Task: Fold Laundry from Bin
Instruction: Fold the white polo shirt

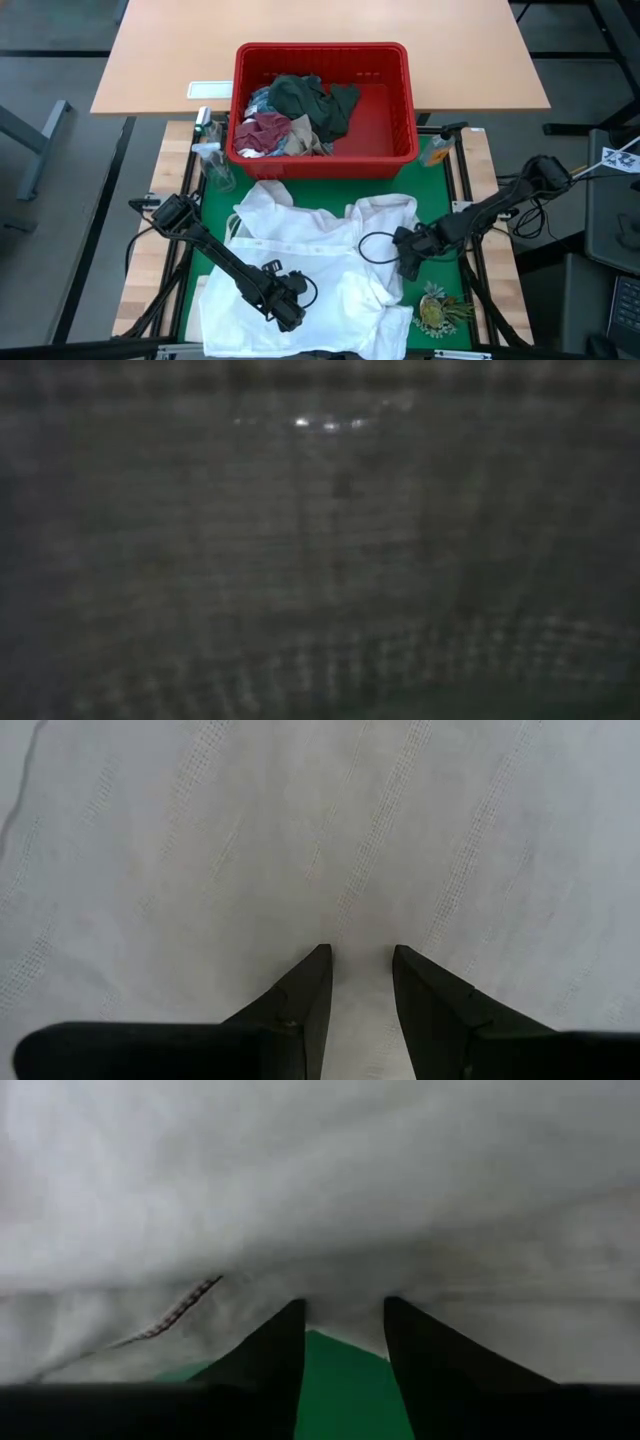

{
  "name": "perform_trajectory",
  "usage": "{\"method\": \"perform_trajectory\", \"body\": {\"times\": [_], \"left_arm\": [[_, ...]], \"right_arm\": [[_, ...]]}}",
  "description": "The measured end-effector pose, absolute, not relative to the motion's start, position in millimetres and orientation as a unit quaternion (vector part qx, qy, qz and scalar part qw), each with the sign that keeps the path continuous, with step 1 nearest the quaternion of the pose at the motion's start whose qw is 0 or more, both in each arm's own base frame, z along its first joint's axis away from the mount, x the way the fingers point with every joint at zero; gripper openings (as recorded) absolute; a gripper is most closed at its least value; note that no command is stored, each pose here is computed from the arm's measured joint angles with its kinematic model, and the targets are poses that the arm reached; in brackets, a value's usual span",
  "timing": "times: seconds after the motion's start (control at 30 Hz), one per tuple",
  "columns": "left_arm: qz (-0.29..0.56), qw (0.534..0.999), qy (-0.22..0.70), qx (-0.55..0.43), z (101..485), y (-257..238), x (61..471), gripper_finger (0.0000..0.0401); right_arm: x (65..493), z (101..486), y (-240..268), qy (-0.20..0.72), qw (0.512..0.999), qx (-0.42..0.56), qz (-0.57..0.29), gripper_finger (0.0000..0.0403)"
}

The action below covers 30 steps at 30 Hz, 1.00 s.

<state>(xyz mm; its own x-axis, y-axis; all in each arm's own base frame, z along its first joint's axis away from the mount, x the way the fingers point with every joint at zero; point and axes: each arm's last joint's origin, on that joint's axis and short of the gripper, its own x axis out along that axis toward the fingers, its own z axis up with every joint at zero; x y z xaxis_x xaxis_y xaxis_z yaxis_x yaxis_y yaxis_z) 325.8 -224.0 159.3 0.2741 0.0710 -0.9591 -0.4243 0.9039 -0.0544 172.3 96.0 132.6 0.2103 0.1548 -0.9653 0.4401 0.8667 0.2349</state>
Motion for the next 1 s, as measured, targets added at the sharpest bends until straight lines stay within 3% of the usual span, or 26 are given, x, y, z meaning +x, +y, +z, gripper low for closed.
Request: {"method": "perform_trajectory", "body": {"times": [0.27,0.4,0.6,0.73,1.0], "left_arm": [[0.152,0.764,0.608,-0.154,159,-223,322,0.0103],[0.156,0.722,0.658,-0.144,157,-220,313,0.0103],[0.176,0.693,0.689,-0.12,158,-215,303,0.0103],[0.175,0.694,0.688,-0.122,158,-216,304,0.0103],[0.152,0.719,0.664,-0.138,179,-224,316,0.0103]], "right_arm": [[160,134,93,0.697,0.661,0.248,-0.123,0.0144],[151,149,89,0.747,0.607,0.205,-0.177,0.0144],[142,172,81,0.774,0.567,0.131,-0.249,0.0144],[144,180,82,0.774,0.57,0.116,-0.252,0.0144],[165,209,92,0.752,0.629,0.099,-0.169,0.0144]]}}
